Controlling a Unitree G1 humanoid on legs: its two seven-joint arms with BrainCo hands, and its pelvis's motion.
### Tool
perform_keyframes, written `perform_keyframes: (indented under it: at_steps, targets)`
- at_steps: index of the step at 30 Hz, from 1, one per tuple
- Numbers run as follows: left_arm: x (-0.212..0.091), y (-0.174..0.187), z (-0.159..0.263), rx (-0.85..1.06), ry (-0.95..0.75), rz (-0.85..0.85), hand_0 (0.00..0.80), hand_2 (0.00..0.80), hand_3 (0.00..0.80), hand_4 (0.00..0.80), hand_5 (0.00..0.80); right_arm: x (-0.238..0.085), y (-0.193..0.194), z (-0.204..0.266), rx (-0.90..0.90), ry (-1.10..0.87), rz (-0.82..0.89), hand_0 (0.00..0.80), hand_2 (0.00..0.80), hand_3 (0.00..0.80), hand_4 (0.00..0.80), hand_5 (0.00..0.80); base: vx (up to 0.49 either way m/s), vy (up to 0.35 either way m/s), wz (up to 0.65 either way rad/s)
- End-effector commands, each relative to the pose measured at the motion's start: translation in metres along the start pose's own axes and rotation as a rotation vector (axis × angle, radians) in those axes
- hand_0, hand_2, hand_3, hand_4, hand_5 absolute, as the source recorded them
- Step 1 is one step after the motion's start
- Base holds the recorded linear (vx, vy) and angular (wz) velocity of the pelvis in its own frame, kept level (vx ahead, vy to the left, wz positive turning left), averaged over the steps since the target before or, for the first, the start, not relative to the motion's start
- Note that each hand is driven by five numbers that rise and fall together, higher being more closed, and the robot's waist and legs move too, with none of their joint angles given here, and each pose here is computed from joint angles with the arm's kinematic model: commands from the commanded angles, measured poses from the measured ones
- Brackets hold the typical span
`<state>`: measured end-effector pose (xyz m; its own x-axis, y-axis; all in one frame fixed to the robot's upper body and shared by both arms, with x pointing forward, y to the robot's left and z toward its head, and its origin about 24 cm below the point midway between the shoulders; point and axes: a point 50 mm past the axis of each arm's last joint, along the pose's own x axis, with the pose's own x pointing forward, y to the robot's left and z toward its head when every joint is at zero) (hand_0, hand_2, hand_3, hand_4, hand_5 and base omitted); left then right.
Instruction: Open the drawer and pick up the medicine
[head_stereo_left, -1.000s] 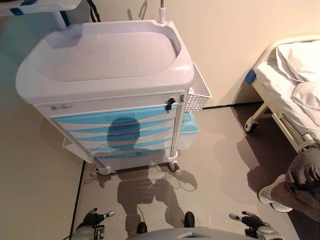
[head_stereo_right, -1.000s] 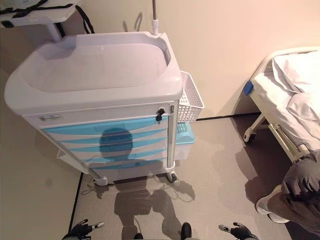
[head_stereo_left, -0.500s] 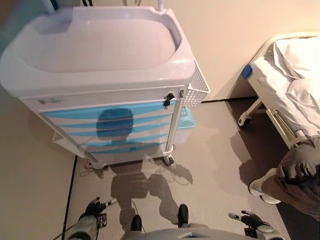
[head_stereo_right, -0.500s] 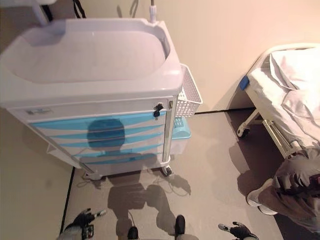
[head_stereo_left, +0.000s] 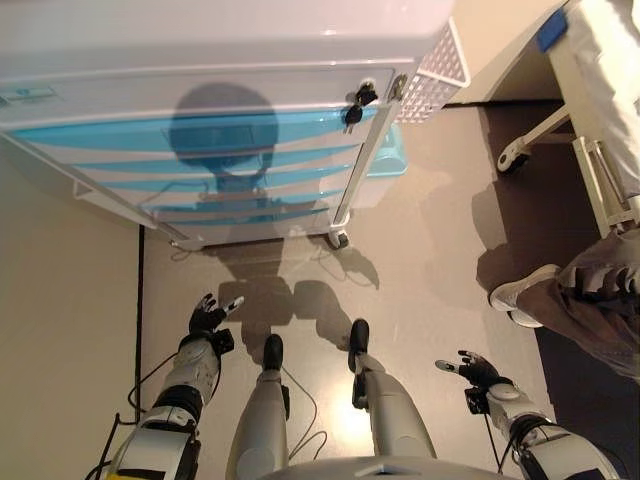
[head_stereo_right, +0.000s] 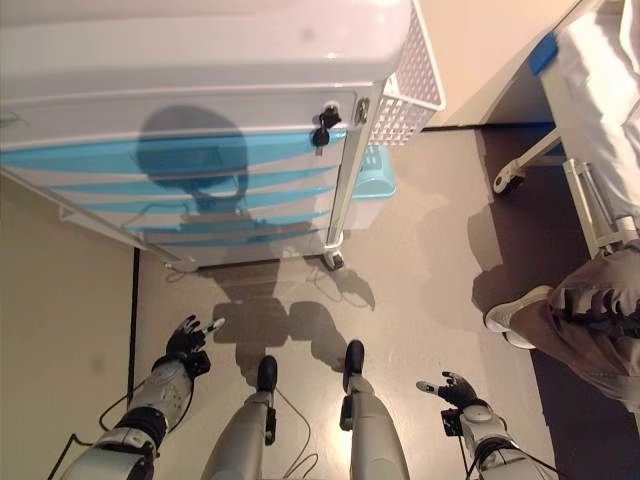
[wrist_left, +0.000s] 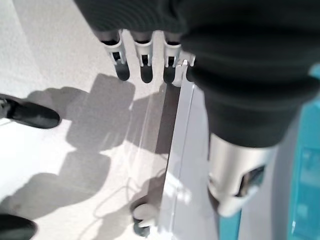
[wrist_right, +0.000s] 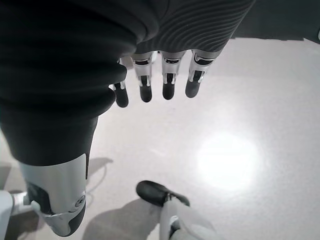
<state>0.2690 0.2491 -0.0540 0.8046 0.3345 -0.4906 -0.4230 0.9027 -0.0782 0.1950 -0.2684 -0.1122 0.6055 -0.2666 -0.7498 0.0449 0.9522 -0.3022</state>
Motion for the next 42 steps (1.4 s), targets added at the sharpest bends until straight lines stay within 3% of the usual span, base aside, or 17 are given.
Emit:
perform_keyframes:
  at_steps: [1, 14, 26, 42]
  targets:
    - [0.005, -0.012, 0.037, -0.215, -0.145, 0.005, 0.0, 0.0, 0.0, 0.0, 0.0, 0.0, -0.001, 0.005, -0.015, -0.036, -0.016, 0.0, 0.0, 0.0, 0.0, 0.0, -0.032, -0.03, 0.01]
    - [-0.004, -0.064, 0.117, -0.664, -0.37, -0.234, 0.0, 0.0, 0.0, 0.0, 0.0, -0.001, 0.005, 0.007, -0.03, -0.053, 0.013, 0.0, 0.0, 0.0, 0.0, 0.0, 0.003, -0.017, 0.01]
    - [-0.019, -0.092, 0.163, -0.727, -0.491, -0.444, 0.0, 0.0, 0.0, 0.0, 0.0, 0.0, 0.012, 0.012, -0.059, -0.073, 0.064, 0.0, 0.0, 0.0, 0.0, 0.0, 0.0, 0.0, 0.0]
    - [-0.028, -0.098, 0.183, -0.776, -0.561, -0.545, 0.0, 0.0, 0.0, 0.0, 0.0, -0.001, 0.012, 0.009, -0.081, -0.074, 0.083, 0.0, 0.0, 0.0, 0.0, 0.0, 0.0, 0.0, 0.0]
